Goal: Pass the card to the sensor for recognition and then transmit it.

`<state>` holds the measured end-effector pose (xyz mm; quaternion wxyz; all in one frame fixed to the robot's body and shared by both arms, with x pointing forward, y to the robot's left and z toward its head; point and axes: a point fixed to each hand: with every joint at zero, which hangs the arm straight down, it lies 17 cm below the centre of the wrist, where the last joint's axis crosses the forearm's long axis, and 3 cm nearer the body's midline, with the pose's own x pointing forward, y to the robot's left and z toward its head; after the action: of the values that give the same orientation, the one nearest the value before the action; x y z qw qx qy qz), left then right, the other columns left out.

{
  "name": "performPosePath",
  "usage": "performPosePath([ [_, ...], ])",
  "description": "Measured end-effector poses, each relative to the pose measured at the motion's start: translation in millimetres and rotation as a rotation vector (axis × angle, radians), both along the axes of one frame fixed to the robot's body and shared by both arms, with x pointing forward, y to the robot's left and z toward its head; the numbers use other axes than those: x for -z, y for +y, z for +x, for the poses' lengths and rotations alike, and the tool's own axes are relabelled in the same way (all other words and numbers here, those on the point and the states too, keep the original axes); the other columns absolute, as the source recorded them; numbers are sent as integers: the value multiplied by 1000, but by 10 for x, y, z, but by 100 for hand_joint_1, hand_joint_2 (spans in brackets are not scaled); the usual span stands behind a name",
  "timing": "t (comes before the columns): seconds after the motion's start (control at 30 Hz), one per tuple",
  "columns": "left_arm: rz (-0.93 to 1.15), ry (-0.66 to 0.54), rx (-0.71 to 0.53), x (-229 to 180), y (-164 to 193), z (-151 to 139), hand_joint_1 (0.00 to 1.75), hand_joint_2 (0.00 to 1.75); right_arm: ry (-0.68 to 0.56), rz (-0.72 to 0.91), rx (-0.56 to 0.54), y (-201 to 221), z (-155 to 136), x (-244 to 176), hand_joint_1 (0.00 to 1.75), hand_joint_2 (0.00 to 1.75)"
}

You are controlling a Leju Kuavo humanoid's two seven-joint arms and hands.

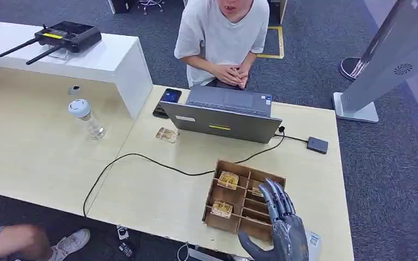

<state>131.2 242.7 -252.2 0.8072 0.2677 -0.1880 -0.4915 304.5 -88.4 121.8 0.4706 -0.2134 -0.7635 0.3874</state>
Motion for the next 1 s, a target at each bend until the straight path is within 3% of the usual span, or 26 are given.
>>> performPosePath([
  [1.0,12,22,36,2,-28,59,0,0,-10,-218,206,-348,397,193,0,175],
])
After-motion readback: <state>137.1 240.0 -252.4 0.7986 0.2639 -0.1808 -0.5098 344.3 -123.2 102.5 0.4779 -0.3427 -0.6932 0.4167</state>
